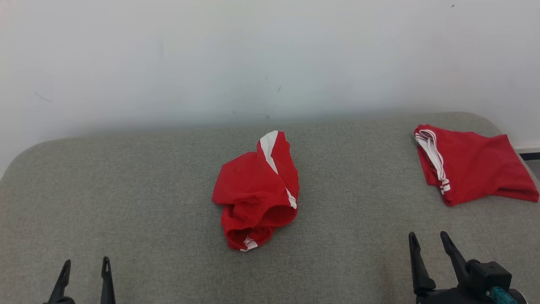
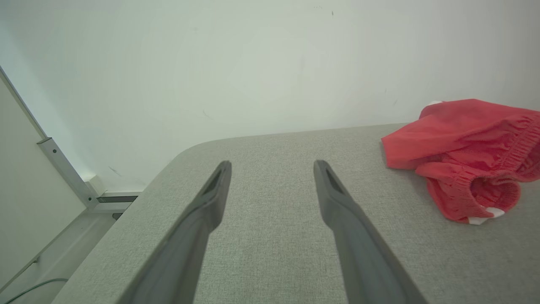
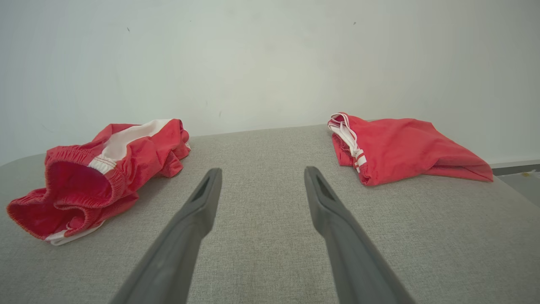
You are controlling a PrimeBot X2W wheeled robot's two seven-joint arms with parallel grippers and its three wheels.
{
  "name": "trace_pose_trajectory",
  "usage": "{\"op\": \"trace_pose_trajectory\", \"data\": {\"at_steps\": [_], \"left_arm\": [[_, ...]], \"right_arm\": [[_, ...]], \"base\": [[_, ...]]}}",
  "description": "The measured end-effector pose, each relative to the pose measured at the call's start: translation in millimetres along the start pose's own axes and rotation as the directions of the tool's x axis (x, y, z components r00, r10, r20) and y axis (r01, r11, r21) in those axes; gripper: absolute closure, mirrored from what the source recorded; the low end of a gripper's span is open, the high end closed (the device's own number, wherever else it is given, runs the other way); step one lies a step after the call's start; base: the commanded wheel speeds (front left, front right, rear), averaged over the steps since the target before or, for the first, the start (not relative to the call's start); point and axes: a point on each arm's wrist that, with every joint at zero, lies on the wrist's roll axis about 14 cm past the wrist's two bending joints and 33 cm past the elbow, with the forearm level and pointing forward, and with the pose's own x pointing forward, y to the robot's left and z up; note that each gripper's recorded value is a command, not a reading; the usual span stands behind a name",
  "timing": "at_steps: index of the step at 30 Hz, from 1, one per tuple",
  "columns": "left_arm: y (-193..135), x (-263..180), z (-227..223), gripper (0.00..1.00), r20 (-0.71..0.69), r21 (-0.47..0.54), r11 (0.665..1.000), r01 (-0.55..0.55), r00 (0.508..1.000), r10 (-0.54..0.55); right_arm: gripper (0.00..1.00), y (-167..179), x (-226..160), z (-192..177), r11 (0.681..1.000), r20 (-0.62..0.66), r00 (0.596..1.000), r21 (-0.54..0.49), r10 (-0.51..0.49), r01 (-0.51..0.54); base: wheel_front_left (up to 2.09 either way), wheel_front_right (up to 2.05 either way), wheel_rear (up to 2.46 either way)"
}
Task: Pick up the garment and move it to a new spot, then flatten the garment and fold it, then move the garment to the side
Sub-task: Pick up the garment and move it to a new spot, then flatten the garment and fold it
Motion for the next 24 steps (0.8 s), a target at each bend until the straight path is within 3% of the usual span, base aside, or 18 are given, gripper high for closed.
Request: {"op": "trace_pose_trajectory", "data": {"at_steps": [24], "left_arm": [[16.7,-4.2,1.4,0.0,0.017,-0.047,0.997,-0.064,0.998,0.065]], "right_arm": [[0.0,7.1,0.3,-3.6,1.0,-0.031,0.999,-0.007,0.026,-0.027]], "base": [[0.0,0.0,0.0]]}}
